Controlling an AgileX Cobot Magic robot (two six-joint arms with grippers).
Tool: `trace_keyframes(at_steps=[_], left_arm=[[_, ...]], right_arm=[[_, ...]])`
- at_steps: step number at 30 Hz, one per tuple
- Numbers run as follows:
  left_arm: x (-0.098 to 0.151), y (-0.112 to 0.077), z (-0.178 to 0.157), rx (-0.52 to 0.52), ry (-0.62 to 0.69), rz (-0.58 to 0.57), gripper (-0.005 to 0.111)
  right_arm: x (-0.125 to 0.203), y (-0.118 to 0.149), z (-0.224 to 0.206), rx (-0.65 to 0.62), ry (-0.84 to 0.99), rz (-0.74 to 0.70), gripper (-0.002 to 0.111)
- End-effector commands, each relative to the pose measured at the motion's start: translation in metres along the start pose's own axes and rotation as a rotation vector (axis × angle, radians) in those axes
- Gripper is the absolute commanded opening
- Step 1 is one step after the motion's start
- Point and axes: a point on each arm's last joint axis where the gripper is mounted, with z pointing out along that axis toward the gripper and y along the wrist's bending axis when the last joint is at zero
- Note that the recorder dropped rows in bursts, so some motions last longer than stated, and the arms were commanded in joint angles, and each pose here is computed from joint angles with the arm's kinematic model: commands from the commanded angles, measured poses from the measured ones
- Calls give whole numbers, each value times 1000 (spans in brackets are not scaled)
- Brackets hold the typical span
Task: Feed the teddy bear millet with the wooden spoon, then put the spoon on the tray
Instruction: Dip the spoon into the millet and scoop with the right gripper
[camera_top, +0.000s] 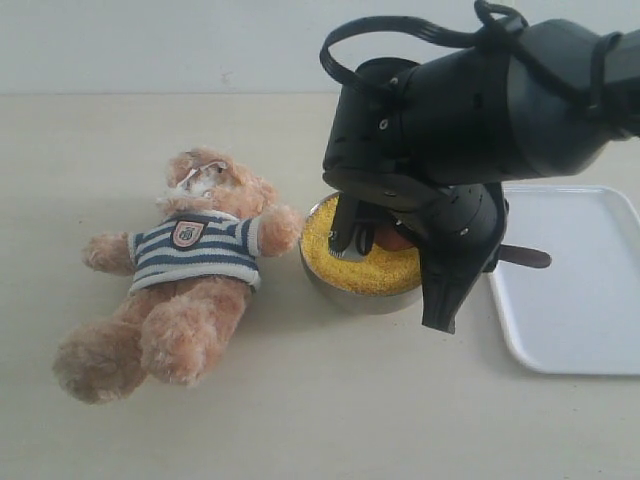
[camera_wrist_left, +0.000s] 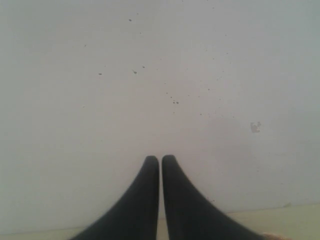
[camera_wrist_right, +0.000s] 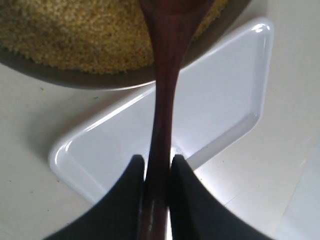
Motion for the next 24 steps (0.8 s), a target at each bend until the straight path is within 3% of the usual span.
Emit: trace_keyframes(at_steps=[1,24], left_arm=[[-1,0,0,5,-6,-10,4],[-1,0,0,5,-6,-10,4]], right_arm=[[1,3,-1,-25,5,-18,-1],[-2,15,-7,-70,-10,-59,-1]])
